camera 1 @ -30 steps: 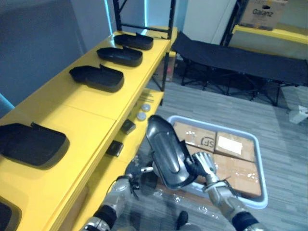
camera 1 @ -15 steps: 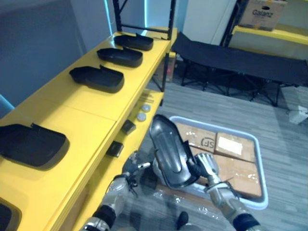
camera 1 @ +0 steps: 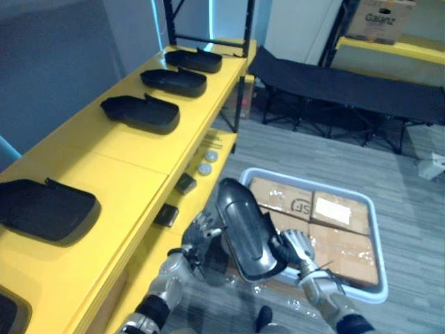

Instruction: Walk over and take plastic housings, then place them on the shelf

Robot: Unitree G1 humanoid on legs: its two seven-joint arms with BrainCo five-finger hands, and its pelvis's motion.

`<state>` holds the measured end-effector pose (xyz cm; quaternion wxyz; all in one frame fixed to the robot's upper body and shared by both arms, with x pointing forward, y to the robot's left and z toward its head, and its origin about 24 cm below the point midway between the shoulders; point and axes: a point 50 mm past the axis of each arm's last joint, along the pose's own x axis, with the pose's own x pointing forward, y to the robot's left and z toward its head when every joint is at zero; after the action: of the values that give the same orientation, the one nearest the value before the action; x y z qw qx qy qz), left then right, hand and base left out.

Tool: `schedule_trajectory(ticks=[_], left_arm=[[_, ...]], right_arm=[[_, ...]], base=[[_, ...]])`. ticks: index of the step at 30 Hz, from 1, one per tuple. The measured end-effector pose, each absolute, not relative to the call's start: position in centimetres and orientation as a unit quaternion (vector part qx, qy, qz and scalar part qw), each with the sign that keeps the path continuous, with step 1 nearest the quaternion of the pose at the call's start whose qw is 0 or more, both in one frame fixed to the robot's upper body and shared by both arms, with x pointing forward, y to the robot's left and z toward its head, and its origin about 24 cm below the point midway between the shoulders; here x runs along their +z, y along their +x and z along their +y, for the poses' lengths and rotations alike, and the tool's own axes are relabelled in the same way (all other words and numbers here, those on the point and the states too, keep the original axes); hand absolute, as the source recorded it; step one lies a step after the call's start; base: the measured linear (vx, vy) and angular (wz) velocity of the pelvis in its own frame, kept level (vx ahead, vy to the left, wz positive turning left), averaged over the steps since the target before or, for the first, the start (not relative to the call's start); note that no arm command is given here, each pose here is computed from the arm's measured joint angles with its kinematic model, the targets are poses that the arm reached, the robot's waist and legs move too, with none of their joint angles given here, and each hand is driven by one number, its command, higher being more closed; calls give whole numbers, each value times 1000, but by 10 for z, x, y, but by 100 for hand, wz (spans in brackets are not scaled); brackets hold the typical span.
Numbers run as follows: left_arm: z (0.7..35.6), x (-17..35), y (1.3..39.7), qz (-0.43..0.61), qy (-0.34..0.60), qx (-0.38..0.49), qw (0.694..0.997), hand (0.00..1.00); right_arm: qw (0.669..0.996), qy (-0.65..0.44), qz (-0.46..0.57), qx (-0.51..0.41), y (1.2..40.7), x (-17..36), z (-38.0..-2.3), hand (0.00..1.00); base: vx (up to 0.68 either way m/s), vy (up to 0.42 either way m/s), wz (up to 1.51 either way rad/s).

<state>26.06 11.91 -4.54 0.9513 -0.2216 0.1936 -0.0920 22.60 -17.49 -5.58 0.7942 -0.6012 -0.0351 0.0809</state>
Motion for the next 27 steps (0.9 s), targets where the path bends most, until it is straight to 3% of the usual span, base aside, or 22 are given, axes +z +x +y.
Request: schedule_trajectory(ticks=[12, 22, 23, 27], left_arm=[[110, -56, 254, 241, -137, -122, 953, 0], [111, -66, 247, 272, -122, -119, 947, 0], [111, -67, 246, 274, -121, -119, 947, 100], [111, -66, 247, 262, -122, -117, 950, 100]], right_arm=[[801, -585, -61, 114, 223, -57, -159, 100], [799, -581, -73, 138, 222, -57, -154, 100], [798, -582, -72, 143, 221, -57, -154, 100], [799, -577, -71, 156, 220, -59, -150, 100]], base=[[0, 0, 0], [0, 0, 0], [0, 0, 0], [0, 0, 0]])
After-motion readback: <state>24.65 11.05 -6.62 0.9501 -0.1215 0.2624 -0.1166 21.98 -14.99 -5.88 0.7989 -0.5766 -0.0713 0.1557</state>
